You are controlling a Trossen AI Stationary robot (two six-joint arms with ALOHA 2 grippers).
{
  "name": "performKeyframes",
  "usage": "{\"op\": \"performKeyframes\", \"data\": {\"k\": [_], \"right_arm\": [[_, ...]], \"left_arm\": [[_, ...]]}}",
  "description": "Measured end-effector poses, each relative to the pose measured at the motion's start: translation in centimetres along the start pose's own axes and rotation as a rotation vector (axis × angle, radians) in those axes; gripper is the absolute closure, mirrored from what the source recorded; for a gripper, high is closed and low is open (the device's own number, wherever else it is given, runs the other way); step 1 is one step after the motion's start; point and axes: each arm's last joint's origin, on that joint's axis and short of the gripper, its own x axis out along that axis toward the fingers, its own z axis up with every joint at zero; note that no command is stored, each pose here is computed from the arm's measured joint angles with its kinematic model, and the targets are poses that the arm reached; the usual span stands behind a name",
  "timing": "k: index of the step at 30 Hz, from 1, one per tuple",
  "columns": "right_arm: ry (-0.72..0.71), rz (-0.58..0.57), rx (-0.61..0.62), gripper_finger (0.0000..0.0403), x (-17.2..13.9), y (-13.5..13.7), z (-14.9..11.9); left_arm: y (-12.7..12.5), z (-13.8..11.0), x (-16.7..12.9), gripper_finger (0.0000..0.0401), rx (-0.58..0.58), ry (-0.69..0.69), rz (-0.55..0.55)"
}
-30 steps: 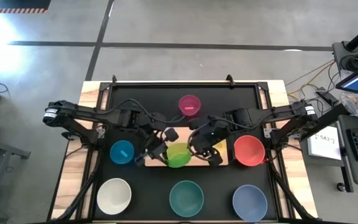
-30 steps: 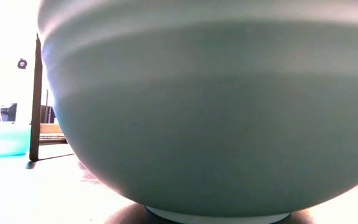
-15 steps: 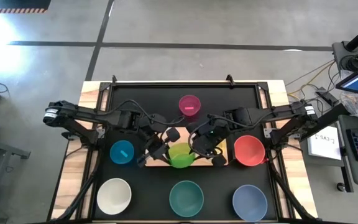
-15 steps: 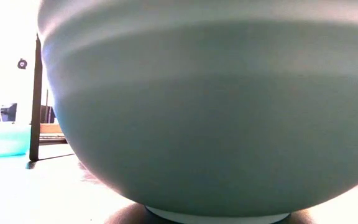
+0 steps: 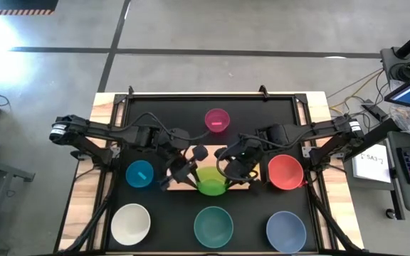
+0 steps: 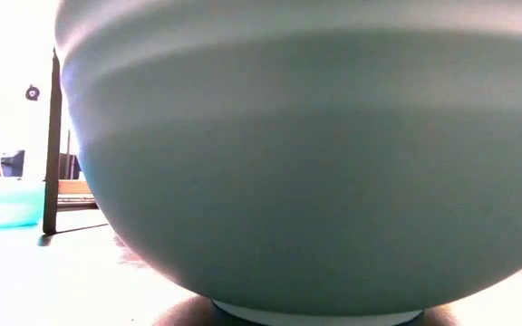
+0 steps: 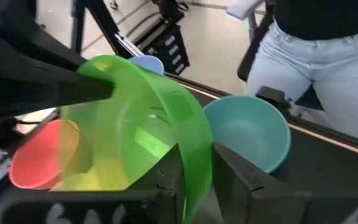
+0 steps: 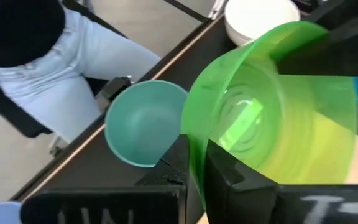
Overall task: Place and stack bowls onto a shelf
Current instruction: Stack the light green bowl on top of the yellow bowl on the shelf
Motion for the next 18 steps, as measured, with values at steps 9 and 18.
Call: {"op": "performKeyframes", "data": {"k": [9, 18], "right_arm": [[0.045, 0.028, 0.079, 0.0396, 0.0, 0.1, -0.6], [0.259, -0.011, 0.258, 0.0395, -0.3, 0.6, -2.5]], "left_arm": [[1.3, 0.7, 0.4, 0.027, 0.075, -0.034, 0.168], [1.6, -0.1, 0.2, 0.0264, 0.075, 0.14, 0.318]]}}
